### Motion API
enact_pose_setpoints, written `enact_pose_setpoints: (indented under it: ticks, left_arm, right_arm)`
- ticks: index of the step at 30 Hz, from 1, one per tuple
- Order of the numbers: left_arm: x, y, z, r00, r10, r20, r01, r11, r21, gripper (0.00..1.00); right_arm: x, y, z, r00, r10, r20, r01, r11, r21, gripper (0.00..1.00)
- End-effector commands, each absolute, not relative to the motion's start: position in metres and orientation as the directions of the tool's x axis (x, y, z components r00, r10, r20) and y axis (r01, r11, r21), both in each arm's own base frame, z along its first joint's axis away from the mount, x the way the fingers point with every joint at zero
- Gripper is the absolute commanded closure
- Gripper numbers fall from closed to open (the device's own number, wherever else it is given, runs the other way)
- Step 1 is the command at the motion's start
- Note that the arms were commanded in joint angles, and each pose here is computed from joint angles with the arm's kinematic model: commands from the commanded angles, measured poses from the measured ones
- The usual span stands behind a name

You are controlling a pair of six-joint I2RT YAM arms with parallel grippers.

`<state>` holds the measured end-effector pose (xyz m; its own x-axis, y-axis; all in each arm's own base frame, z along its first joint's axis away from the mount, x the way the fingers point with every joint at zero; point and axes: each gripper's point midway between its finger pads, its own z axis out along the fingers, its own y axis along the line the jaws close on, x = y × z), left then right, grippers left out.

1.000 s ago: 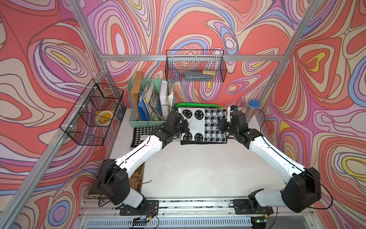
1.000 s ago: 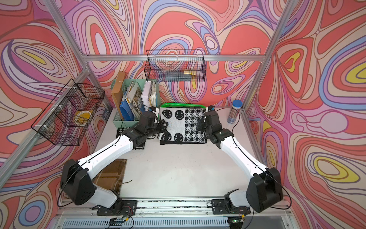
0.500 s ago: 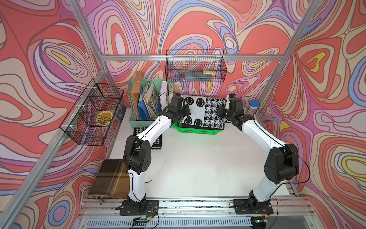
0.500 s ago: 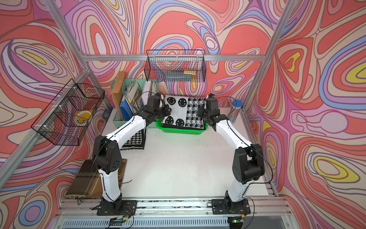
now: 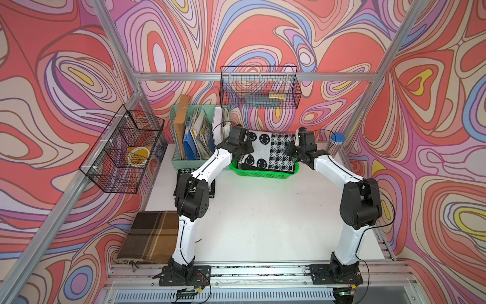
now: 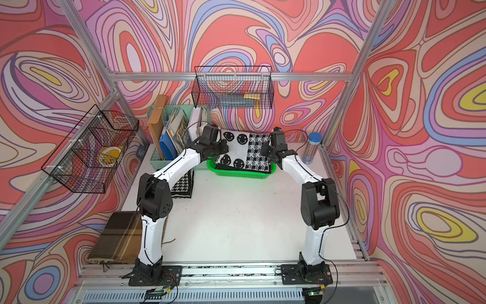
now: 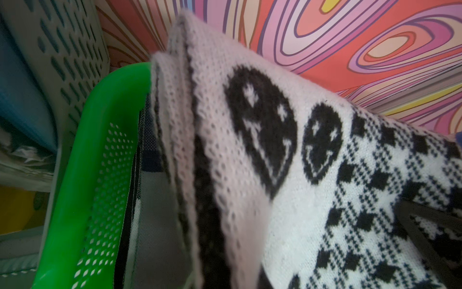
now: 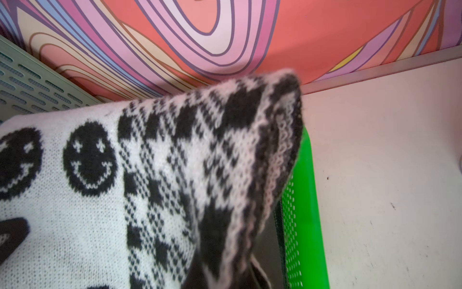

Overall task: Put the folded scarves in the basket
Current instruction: Place the scarf in the basket.

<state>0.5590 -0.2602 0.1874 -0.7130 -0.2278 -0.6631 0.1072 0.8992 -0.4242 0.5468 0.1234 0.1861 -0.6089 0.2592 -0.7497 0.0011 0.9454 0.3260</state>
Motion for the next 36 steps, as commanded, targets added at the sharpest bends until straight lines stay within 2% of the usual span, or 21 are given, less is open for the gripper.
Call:
enact_pose_setpoints:
  ticks: [1,7,12,13,14,15,16,18,19,21,26,33,36]
  left_arm:
    - [0.568,-0.246,0.181,-0.708,-0.194,-0.679,0.085,0.931,-0.354,1.00]
    - [0.571,-0.235,0.164,-0.720,-0.165,-0.674,0.046,0.958,-0.283,1.00]
    - [0.572,-0.238,0.158,-0.732,-0.154,-0.664,0.053,0.958,-0.281,1.00]
    - [0.572,-0.237,0.156,-0.737,-0.148,-0.660,0.052,0.960,-0.274,0.96]
    - [0.572,-0.236,0.157,-0.737,-0.145,-0.660,0.048,0.963,-0.266,0.85]
    - [0.572,-0.235,0.156,-0.739,-0.140,-0.659,0.046,0.965,-0.257,0.67]
    - [0.572,-0.235,0.158,-0.738,-0.136,-0.661,0.048,0.966,-0.253,0.54]
    - [0.572,-0.234,0.167,-0.731,-0.141,-0.667,0.050,0.965,-0.258,0.36]
    - [0.570,-0.235,0.173,-0.726,-0.143,-0.672,0.055,0.963,-0.265,0.30]
    - [0.567,-0.238,0.188,-0.716,-0.157,-0.680,0.067,0.954,-0.291,0.24]
    - [0.547,-0.250,0.237,-0.692,-0.184,-0.698,0.110,0.929,-0.354,0.15]
    - [0.481,-0.265,0.279,-0.665,-0.190,-0.722,0.177,0.899,-0.400,0.16]
    - [0.450,-0.257,0.280,-0.671,-0.217,-0.709,0.141,0.902,-0.409,0.17]
  right_arm:
    - [0.560,0.116,0.188,-0.592,0.265,-0.762,0.019,0.949,0.315,1.00]
    - [0.566,0.115,0.166,-0.631,0.251,-0.734,0.037,0.955,0.294,1.00]
    - [0.572,0.118,0.155,-0.652,0.246,-0.717,0.039,0.955,0.293,1.00]
    - [0.572,0.118,0.154,-0.655,0.244,-0.715,0.037,0.956,0.292,1.00]
    - [0.573,0.118,0.152,-0.657,0.245,-0.713,0.040,0.956,0.292,0.99]
    - [0.573,0.118,0.153,-0.656,0.242,-0.715,0.037,0.957,0.289,0.92]
    - [0.573,0.118,0.152,-0.657,0.238,-0.715,0.034,0.957,0.287,0.84]
    - [0.573,0.117,0.157,-0.652,0.237,-0.720,0.033,0.958,0.286,0.63]
    - [0.571,0.118,0.162,-0.647,0.238,-0.724,0.029,0.957,0.288,0.53]
    - [0.569,0.117,0.173,-0.636,0.244,-0.732,0.027,0.955,0.295,0.44]
    - [0.551,0.115,0.210,-0.601,0.259,-0.756,0.012,0.949,0.315,0.42]
    - [0.488,0.109,0.257,-0.563,0.279,-0.778,-0.031,0.933,0.357,0.42]
    - [0.452,0.108,0.263,-0.572,0.309,-0.760,-0.041,0.914,0.403,0.42]
